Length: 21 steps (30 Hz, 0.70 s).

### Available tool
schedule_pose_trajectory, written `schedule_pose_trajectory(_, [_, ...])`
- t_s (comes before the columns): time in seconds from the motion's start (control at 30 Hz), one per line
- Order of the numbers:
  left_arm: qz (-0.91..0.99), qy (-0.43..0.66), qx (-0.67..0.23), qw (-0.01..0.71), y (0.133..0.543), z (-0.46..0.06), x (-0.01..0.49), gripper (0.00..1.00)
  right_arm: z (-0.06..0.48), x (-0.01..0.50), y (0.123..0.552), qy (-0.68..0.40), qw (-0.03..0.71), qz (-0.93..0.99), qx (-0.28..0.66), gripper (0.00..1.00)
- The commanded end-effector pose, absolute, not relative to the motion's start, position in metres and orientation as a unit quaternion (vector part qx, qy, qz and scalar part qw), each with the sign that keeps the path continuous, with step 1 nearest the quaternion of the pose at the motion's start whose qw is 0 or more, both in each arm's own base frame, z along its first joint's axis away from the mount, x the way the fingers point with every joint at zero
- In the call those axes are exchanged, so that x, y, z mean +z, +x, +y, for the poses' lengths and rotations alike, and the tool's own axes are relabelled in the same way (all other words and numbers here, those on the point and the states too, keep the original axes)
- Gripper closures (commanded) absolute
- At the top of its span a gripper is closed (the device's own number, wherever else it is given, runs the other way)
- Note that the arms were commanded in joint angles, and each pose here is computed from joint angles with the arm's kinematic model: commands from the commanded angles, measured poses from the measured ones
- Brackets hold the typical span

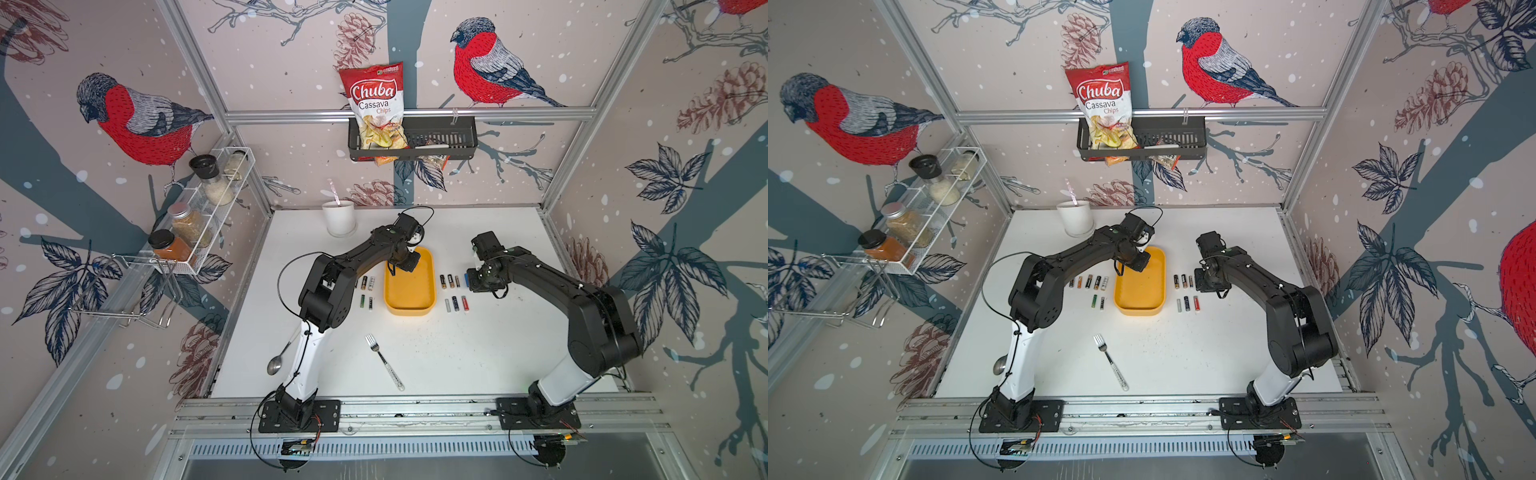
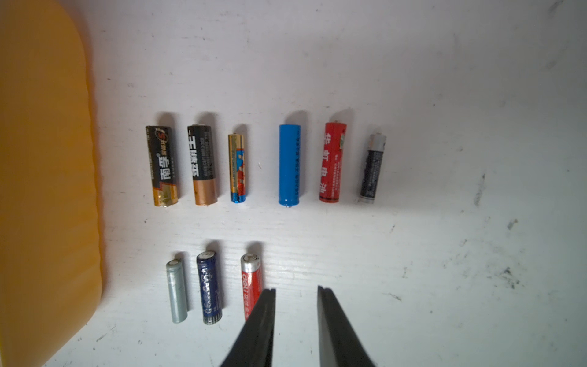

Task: Take the batteries out of the storage box
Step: Pick up the battery from the storage box.

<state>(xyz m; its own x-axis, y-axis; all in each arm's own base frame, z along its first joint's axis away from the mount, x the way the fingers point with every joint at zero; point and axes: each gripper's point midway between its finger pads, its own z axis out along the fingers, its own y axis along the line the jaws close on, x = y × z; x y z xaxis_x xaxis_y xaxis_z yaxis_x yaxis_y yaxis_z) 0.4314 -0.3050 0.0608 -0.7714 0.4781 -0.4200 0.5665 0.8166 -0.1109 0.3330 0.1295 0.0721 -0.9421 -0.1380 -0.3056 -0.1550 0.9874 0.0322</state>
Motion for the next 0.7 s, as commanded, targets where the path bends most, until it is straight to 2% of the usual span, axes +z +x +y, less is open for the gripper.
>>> schedule_pose_trajectory(0.0, [0.934, 0.266, -0.131, 0.202, 0.429, -0.306, 0.075, 0.84, 0.134, 0.075, 0.337, -0.083, 0.16, 0.983, 0.038, 0.71])
schedule_pose_trajectory(0.67, [0.947, 0.176, -0.135, 0.23, 0.404, -0.238, 0.12, 0.84, 0.147, 0.076, 0.346, -0.099, 0.166, 0.98, 0.054, 0.7])
